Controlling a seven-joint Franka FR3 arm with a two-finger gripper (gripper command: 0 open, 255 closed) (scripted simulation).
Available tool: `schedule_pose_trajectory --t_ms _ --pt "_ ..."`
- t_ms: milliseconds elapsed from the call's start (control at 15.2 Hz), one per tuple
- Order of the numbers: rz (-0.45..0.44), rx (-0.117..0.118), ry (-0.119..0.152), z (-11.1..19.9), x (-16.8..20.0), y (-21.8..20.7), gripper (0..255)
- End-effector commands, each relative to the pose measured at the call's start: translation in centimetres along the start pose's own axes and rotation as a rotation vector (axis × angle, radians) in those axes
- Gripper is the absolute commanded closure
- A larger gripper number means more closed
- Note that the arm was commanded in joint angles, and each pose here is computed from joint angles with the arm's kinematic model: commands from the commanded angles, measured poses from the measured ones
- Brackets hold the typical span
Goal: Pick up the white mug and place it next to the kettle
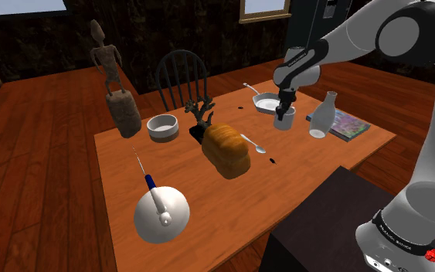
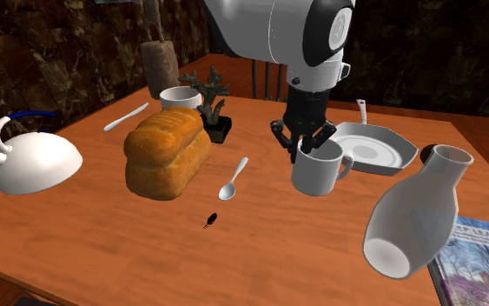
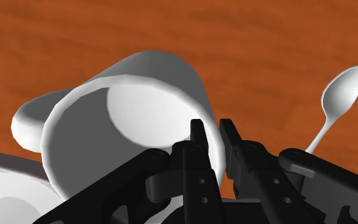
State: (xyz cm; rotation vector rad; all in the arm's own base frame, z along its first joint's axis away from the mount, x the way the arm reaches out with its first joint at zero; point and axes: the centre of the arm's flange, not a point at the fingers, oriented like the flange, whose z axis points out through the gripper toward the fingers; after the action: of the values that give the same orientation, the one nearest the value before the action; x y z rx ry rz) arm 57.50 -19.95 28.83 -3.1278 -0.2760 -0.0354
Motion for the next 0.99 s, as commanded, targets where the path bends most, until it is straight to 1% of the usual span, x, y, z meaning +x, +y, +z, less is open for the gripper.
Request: schedule_pose_trajectory --t_ms 0,924 --pt "0.000 0.000 0.000 -1.2 0.0 -0.1 255" --pt "0.000 0.000 0.000 -8.6 0.2 -0.1 255"
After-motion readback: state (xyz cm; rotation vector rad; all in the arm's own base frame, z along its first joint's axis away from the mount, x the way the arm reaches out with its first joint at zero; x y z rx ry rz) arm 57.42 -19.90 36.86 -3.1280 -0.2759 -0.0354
